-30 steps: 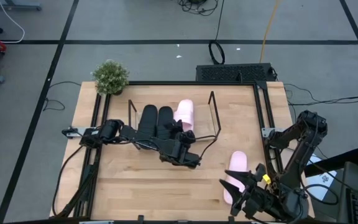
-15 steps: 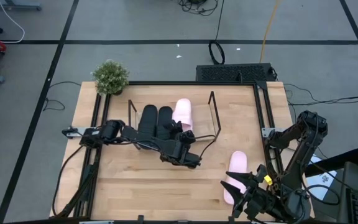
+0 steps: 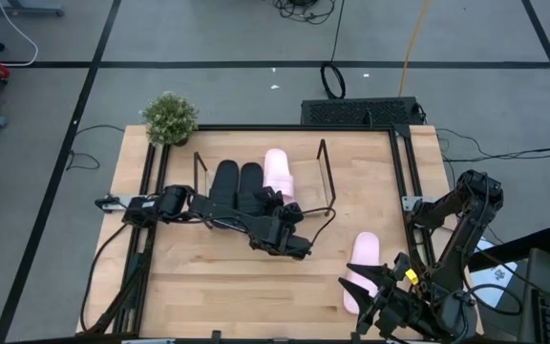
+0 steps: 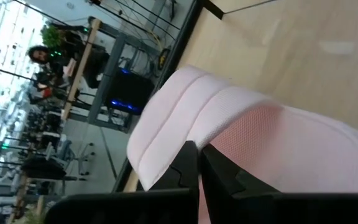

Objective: Pick and place slides into the shelf
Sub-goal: Put the left pink pair of slide on the shelf, then put the pink pair of slide on the shelf

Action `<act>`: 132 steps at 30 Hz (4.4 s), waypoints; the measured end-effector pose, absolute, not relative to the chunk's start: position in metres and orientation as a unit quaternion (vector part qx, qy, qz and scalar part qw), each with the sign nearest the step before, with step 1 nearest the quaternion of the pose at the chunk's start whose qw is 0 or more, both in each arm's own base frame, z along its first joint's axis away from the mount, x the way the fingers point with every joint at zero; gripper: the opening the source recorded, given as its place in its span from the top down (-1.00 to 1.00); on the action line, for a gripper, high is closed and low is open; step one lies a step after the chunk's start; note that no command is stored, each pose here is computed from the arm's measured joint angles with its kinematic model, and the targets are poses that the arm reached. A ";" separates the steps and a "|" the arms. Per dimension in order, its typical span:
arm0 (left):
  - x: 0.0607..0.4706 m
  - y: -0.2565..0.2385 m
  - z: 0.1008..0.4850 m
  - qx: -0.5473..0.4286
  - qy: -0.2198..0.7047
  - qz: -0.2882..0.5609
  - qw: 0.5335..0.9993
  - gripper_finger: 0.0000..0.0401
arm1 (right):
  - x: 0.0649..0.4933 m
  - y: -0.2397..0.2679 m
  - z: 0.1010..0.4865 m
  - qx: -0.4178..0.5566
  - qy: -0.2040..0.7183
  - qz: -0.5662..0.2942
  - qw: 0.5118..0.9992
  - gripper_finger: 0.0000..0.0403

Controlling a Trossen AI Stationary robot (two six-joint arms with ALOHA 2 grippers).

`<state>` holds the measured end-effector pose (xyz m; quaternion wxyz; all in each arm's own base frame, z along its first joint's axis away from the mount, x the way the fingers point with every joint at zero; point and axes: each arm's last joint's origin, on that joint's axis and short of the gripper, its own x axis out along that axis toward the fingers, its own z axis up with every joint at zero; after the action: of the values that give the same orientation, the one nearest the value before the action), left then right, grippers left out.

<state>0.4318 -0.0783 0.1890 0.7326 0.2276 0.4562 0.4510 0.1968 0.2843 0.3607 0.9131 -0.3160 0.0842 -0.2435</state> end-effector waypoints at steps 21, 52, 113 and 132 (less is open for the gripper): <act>0.443 -0.070 0.191 0.169 0.439 0.456 0.755 1.00 | 0.197 0.284 0.360 -0.318 0.085 -0.243 0.912 0.16; 0.438 -0.075 0.189 0.114 0.459 0.449 0.758 0.99 | 0.197 0.284 0.360 -0.320 0.085 -0.243 0.912 0.16; 0.440 -0.097 0.188 0.094 0.472 0.399 0.781 -0.27 | 0.197 0.285 0.360 -0.311 0.083 -0.244 0.915 0.16; 0.375 -0.194 0.280 0.112 0.393 0.274 0.871 -0.27 | 0.175 0.294 0.317 -0.358 0.082 -0.209 0.907 0.16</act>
<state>0.3746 -0.1941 0.2798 0.8708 0.1121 0.3925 0.2741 0.1753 0.2937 0.3167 0.9065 -0.3576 0.0823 -0.2088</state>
